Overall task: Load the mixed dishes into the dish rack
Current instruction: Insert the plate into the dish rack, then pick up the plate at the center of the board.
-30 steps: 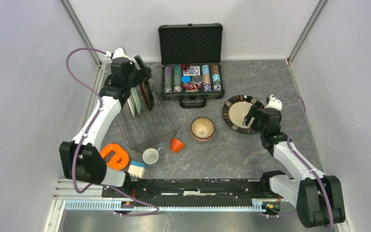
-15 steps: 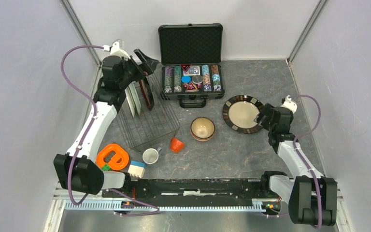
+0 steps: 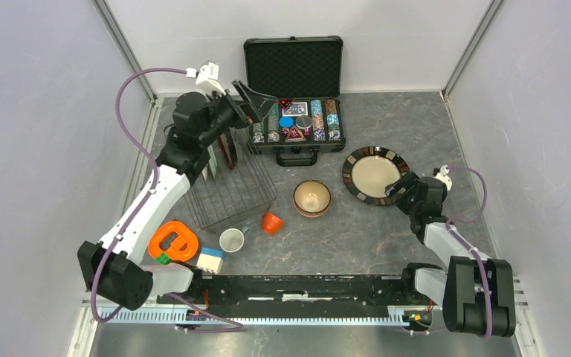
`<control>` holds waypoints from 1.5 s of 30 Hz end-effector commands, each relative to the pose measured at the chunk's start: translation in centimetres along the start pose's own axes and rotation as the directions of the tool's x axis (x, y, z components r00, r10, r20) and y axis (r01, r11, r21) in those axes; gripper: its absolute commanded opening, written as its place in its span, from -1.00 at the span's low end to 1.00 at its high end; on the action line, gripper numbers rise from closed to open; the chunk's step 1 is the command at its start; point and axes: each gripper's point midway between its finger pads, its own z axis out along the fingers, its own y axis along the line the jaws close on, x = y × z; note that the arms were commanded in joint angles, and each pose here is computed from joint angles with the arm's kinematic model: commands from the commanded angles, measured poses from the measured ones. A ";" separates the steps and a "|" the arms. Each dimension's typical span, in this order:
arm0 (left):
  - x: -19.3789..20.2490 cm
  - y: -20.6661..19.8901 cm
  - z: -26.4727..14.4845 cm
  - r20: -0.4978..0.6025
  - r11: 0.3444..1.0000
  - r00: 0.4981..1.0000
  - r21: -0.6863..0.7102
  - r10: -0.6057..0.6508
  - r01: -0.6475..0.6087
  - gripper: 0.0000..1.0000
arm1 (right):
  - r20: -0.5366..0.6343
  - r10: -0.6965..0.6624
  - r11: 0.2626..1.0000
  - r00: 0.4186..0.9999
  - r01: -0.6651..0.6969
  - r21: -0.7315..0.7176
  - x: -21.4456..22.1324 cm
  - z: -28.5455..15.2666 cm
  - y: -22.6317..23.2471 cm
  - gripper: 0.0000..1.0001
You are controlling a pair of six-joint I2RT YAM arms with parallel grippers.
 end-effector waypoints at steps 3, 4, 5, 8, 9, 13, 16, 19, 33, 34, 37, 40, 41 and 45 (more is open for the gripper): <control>0.3 -6.7 -0.2 0.056 0.973 0.998 0.228 0.017 -0.030 1.00 | -0.076 0.087 0.995 0.993 -0.090 -0.039 1.9 0.6 0.6 0.77; 1.0 -7.8 0.1 0.055 0.964 0.998 0.265 0.013 -0.027 1.00 | -0.086 0.097 0.994 0.992 -0.101 -0.042 2.2 0.7 0.6 0.76; 1.7 -8.8 0.3 0.042 0.955 0.999 0.294 0.018 -0.030 1.00 | -0.098 0.109 0.993 0.989 -0.114 -0.045 2.7 0.7 0.5 0.75; 3.3 -11.2 1.2 -0.005 0.932 0.999 0.359 0.051 -0.046 1.00 | -0.130 0.138 0.987 0.982 -0.146 -0.060 3.8 0.8 0.5 0.68; 3.6 -11.9 1.4 -0.016 0.925 0.998 0.377 0.060 -0.050 1.00 | -0.135 0.143 0.986 0.980 -0.152 -0.061 4.0 0.8 0.4 0.68; 4.1 -13.0 1.8 -0.025 0.915 0.997 0.400 0.072 -0.056 1.00 | -0.129 0.143 0.987 0.981 -0.150 -0.048 4.3 0.9 -0.1 0.54; 5.3 -13.3 2.1 -0.058 0.910 0.995 0.412 0.075 -0.045 1.00 | -0.127 0.144 0.988 0.981 -0.150 -0.038 4.5 1.0 -0.4 0.38; 7.1 -13.7 2.7 -0.119 0.901 0.988 0.433 0.094 -0.033 0.97 | -0.089 0.175 0.985 0.981 -0.173 0.030 4.7 1.0 -2.1 0.14; 16.3 -15.9 5.3 -0.349 0.874 0.912 0.485 0.213 -0.018 0.95 | -0.042 0.191 0.977 0.981 -0.186 0.108 5.5 0.7 -5.6 -0.37; 16.9 -16.1 5.4 -0.360 0.873 0.908 0.487 0.215 -0.014 0.95 | -0.043 0.190 0.977 0.981 -0.185 0.110 5.5 0.7 -5.7 -0.27; 17.9 -16.3 5.7 -0.380 0.872 0.896 0.490 0.229 -0.015 0.95 | -0.036 0.182 0.977 0.983 -0.177 0.117 5.4 0.8 -6.2 -0.12; 18.4 -16.0 5.9 -0.394 0.875 0.888 0.483 0.238 -0.021 0.95 | -0.055 0.184 0.978 0.981 -0.178 0.105 5.7 1.0 -6.3 -0.12; 18.5 -16.0 6.0 -0.394 0.876 0.888 0.481 0.238 -0.021 0.95 | -0.062 0.185 0.979 0.981 -0.179 0.103 5.7 1.1 -6.4 -0.13; 19.0 -15.7 6.2 -0.408 0.881 0.882 0.473 0.236 -0.017 0.95 | -0.105 0.177 0.983 0.979 -0.170 0.068 6.0 1.7 -5.9 -0.15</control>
